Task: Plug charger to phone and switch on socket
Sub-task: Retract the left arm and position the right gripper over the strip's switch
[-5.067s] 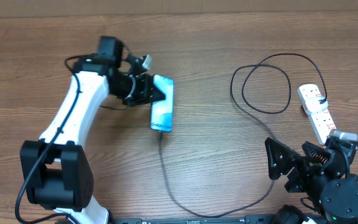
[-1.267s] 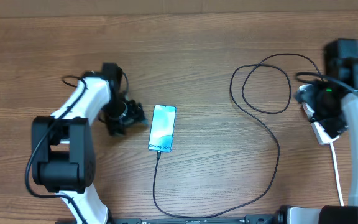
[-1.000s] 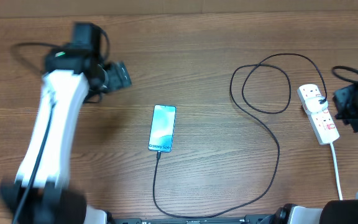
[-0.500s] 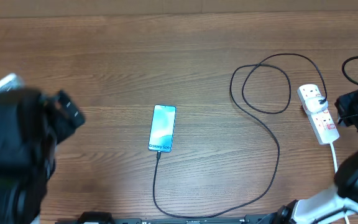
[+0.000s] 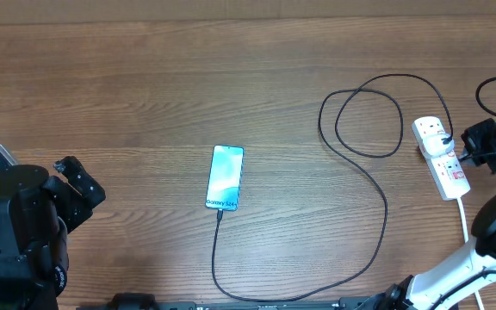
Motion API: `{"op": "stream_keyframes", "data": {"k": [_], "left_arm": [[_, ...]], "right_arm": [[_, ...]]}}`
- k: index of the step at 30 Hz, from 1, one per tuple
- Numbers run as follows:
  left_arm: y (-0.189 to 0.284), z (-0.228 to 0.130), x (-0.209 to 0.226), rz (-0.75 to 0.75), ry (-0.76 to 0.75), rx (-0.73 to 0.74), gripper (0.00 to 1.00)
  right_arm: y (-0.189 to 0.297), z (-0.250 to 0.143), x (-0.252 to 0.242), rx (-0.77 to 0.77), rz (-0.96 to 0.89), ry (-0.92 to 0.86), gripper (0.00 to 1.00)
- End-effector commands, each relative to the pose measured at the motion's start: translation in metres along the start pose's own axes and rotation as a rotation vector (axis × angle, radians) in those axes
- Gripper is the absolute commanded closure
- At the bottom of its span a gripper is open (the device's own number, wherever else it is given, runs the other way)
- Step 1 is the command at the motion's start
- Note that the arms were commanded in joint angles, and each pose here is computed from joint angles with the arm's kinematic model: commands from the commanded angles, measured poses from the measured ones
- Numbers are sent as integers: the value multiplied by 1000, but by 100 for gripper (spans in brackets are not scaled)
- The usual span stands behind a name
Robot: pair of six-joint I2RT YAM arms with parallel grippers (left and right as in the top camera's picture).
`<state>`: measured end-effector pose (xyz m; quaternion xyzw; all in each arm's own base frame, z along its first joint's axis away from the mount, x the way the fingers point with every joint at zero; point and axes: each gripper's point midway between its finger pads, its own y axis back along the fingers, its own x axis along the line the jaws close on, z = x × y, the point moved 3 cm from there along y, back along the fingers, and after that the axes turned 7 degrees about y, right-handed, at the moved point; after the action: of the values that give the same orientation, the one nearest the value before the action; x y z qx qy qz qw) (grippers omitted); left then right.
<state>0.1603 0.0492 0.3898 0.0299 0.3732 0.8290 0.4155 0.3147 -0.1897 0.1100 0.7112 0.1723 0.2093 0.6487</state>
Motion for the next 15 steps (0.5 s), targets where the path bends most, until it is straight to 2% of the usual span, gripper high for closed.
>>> {"op": "stream_keyframes", "data": {"k": [1,15], "left_arm": [[0,1,2,14,10,-11,0],[0,-1,0,-1,10,3,0]], "right_arm": [[4,19,15,-9,36,34,96],[-23,27,15,83,-17,53,96]]}}
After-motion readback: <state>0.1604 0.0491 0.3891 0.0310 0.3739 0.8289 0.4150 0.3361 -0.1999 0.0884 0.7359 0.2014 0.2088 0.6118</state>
